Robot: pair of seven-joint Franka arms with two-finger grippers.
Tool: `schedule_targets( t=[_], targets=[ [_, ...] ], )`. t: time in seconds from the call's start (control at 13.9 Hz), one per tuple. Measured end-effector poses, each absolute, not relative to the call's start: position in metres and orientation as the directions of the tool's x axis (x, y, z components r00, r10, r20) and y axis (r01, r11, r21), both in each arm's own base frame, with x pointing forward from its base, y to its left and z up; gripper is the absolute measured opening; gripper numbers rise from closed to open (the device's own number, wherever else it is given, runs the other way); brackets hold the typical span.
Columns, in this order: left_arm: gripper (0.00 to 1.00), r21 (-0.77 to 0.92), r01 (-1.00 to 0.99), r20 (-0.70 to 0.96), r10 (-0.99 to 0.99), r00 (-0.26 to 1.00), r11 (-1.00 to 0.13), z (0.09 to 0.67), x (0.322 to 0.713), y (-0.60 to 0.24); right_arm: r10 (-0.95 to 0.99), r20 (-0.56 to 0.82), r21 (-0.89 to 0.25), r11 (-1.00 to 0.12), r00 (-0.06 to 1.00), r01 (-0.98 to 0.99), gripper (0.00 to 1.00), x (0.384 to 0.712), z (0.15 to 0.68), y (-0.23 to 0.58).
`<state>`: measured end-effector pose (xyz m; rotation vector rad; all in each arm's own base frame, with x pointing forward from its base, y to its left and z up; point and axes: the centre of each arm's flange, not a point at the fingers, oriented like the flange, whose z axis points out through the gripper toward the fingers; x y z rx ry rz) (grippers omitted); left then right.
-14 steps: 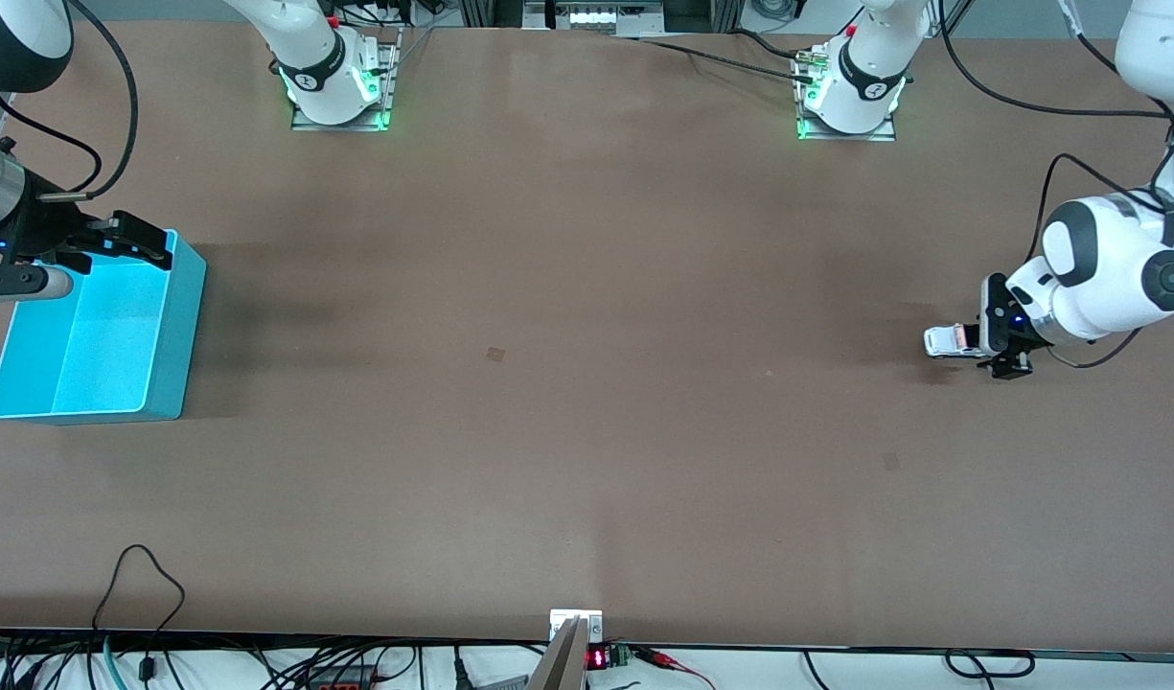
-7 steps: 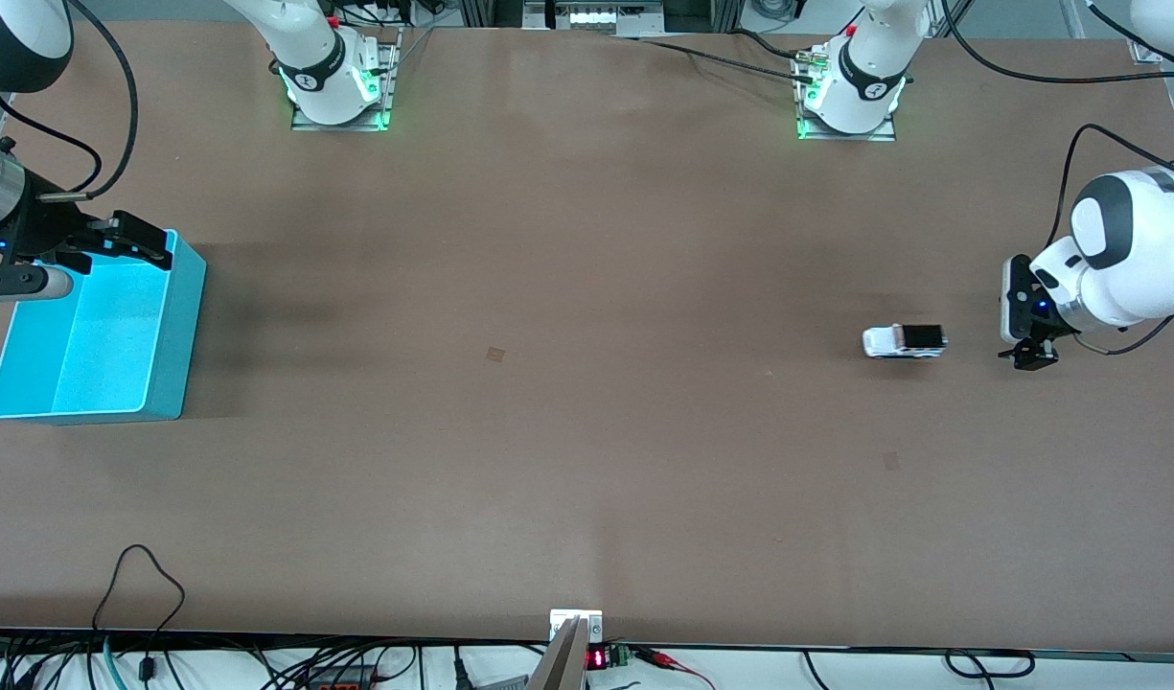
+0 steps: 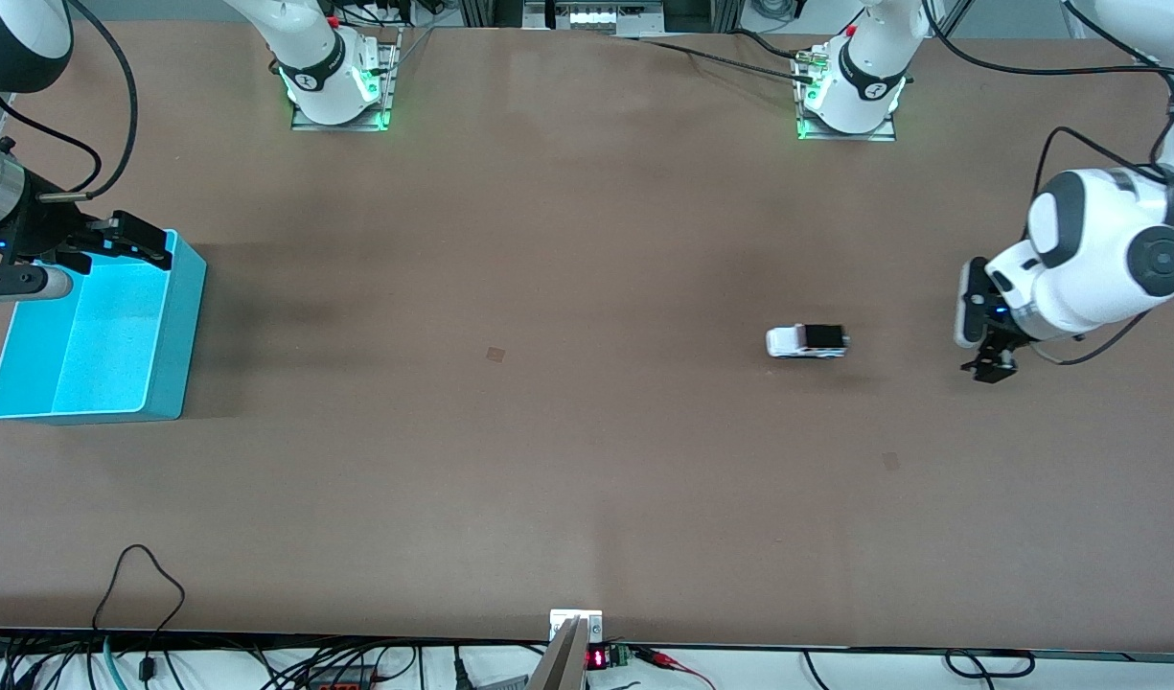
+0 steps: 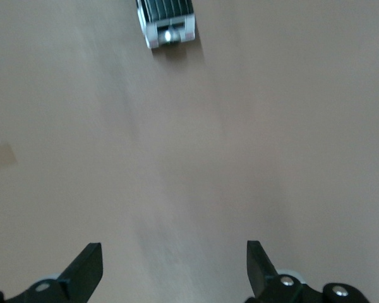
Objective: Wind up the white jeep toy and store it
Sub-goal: 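Open the left gripper, releasing the jeep to roll toward the bin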
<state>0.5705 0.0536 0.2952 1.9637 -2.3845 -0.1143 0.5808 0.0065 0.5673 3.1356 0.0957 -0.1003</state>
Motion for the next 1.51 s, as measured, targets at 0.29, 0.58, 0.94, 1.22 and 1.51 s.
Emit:
schedule_targets(
  t=[0.29, 0.58, 0.94, 1.22, 1.51],
  targets=[
    [1.00, 0.086, -0.992, -0.028, -0.995, -0.095, 0.092, 0.295, 0.572, -0.028, 0.061, -0.064, 0.001, -0.998, 0.996, 0.061, 1.00, 0.581, 0.567, 0.006],
    [1.00, 0.046, -0.982, -0.045, -0.983, 0.179, -0.181, 0.306, 0.576, -0.073, 0.061, -0.064, 0.001, -0.998, 0.996, 0.061, 1.00, 0.581, 0.567, 0.006],
    [1.00, -0.010, -0.823, 0.005, -0.823, 0.568, -0.568, 0.336, 0.597, -0.073, 0.061, -0.065, 0.001, -0.998, 0.996, 0.061, 1.00, 0.581, 0.567, 0.006],
    [1.00, -0.033, -0.627, 0.051, -0.628, 0.776, -0.778, 0.360, 0.610, -0.060, 0.061, -0.066, 0.001, -0.998, 0.996, 0.061, 1.00, 0.581, 0.566, 0.006],
    [1.00, -0.043, -0.361, 0.103, -0.363, 0.926, -0.932, 0.390, 0.611, -0.051, 0.061, -0.067, 0.001, -0.998, 0.996, 0.061, 1.00, 0.582, 0.566, 0.006]
  ],
)
